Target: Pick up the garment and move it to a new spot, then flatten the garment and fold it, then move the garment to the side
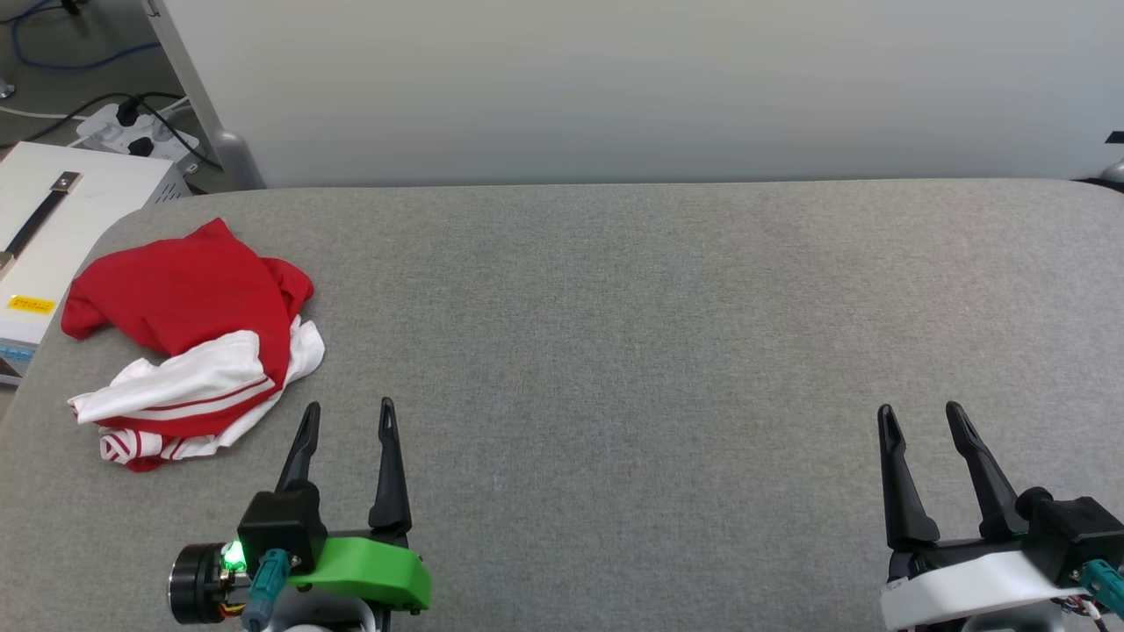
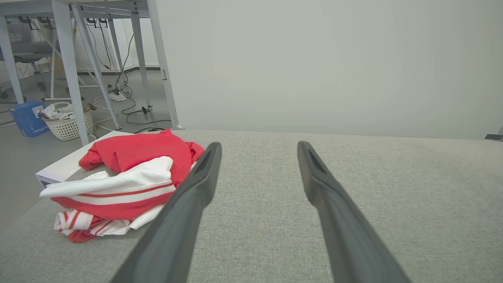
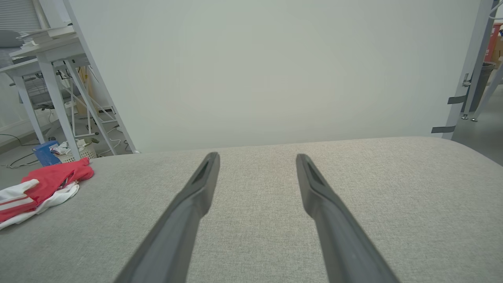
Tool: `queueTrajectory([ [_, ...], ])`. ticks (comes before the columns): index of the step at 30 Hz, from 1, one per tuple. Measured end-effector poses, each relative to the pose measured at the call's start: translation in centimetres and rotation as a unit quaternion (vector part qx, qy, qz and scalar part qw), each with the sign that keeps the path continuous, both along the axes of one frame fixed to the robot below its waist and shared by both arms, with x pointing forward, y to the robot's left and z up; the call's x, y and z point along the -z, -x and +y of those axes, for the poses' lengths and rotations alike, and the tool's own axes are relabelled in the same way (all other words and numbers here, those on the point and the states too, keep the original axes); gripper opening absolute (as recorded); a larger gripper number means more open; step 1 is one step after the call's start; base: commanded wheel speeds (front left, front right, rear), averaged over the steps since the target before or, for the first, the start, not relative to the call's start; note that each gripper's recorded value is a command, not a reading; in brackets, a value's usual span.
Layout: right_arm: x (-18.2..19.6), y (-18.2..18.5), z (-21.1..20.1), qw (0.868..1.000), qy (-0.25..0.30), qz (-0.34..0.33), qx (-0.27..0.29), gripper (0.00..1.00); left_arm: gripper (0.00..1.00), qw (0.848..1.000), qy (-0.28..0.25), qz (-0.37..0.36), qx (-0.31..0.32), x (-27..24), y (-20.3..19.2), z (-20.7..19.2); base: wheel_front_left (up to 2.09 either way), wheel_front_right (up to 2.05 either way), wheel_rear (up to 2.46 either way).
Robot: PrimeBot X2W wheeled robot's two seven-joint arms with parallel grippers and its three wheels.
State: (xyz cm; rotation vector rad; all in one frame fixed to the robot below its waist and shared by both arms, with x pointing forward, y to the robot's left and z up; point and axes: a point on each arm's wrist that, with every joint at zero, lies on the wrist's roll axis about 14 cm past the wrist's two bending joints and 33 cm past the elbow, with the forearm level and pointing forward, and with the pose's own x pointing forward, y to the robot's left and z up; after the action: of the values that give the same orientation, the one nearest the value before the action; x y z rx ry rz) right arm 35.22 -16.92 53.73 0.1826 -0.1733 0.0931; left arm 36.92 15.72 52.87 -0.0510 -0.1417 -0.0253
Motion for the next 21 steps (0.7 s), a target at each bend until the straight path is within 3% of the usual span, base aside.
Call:
queueTrajectory([
  [21,0.6,-0.3,0.6,1.000,-0.003,0.007,-0.010,1.00,1.00,1.000,-0.002,0.015,-0.014,1.1,0.4,0.8,0.00,0.00,0.00],
])
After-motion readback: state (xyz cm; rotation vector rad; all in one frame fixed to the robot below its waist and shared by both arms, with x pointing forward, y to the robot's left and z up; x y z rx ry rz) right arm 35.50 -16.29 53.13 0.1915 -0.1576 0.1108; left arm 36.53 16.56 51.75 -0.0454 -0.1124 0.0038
